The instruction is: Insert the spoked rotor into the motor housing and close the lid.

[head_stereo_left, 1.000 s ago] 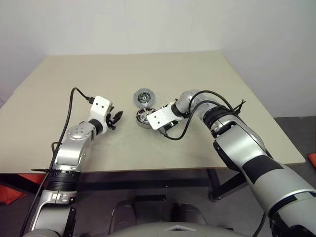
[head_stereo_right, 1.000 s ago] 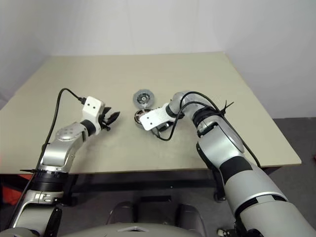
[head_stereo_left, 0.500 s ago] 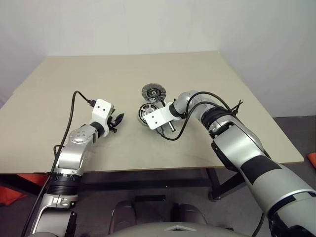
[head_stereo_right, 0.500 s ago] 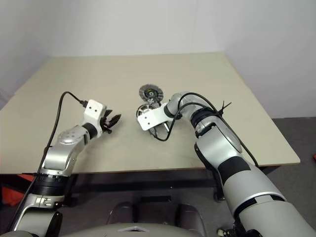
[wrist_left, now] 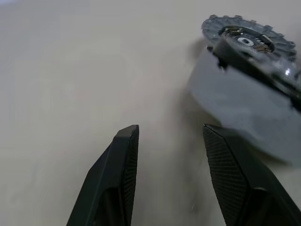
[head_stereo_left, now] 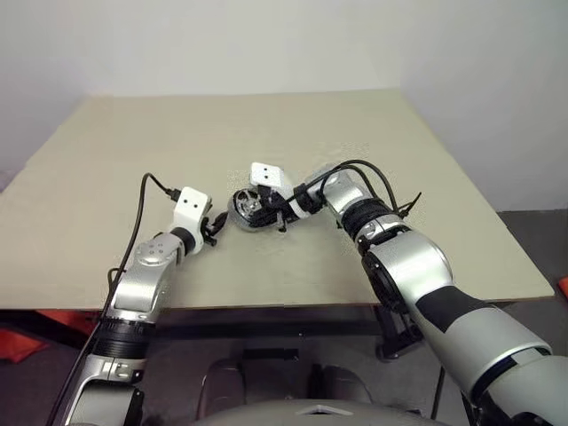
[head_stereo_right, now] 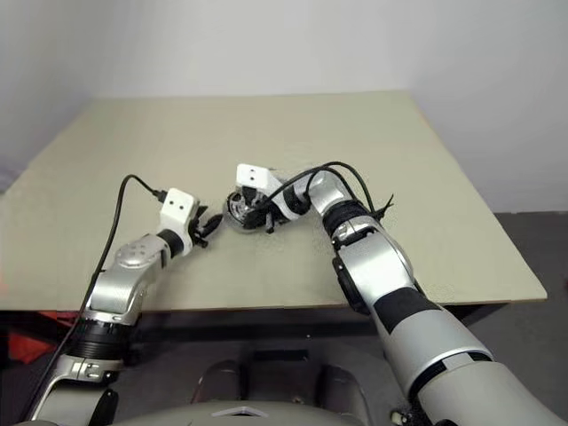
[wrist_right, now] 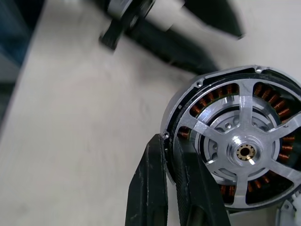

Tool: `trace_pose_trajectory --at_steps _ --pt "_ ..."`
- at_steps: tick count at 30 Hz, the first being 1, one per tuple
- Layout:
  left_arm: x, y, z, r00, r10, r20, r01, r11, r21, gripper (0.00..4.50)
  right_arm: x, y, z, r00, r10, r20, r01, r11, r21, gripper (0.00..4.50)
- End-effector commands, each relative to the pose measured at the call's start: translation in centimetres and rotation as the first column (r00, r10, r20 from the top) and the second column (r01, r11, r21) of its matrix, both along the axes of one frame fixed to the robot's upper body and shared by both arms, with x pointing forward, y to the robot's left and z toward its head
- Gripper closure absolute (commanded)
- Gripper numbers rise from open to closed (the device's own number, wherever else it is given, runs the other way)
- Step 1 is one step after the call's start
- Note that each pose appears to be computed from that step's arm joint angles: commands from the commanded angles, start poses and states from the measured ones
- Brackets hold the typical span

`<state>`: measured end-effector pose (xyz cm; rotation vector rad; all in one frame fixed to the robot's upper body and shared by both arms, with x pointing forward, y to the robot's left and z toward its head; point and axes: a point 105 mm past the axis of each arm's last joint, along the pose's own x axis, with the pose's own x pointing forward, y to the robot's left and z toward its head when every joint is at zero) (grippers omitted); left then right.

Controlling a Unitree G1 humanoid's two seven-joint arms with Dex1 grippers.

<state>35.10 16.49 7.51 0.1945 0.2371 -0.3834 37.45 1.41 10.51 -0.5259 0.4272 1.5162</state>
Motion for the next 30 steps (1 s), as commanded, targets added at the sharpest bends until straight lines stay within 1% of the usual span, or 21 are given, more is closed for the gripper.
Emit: trace_pose_trajectory --at_steps 1,4,8,11,14,19,24,30 --pt "0.3 -0.2 1.8 0.998 -0.009 0.065 0.009 1.000 0.008 2.23 1.1 1.5 4.0 0.998 -0.049 0.049 0.044 0.995 0.091 4.49" --pt "0.2 -0.1 1.8 0.998 -0.007 0.066 0.007 1.000 0.010 2.23 1.1 1.9 3.7 0.993 -0.110 -0.033 0.113 0.988 0.101 4.49" --pt "0.0 0.0 1.7 0.998 -0.005 0.064 0.004 1.000 0.014 2.23 1.2 2.7 3.7 0.968 -0.205 -0.144 0.222 0.968 0.114 4.49" --pt "0.0 0.1 1.6 0.998 -0.002 0.063 0.001 1.000 0.017 2.23 1.1 3.3 3.2 0.931 -0.279 -0.234 0.308 0.946 0.096 4.49" --pt "-0.1 0.2 1.6 0.998 0.002 0.062 -0.003 1.000 0.021 2.23 1.0 3.7 2.3 0.874 -0.370 -0.314 0.407 0.912 0.059 4.49" --pt "-0.2 0.3 1.6 0.998 0.007 0.061 -0.008 1.000 0.025 2.23 1.1 4.1 1.3 0.822 -0.459 -0.337 0.492 0.870 0.016 4.49" --pt "-0.3 0.6 1.6 0.998 0.018 0.064 -0.020 0.999 0.028 2.23 0.8 4.5 -0.4 0.769 -0.537 -0.346 0.556 0.830 -0.052 4.49" --pt "-0.3 0.7 1.6 0.998 0.020 0.065 -0.023 0.999 0.035 2.23 0.6 4.7 -1.1 0.751 -0.561 -0.348 0.576 0.814 -0.068 4.49"
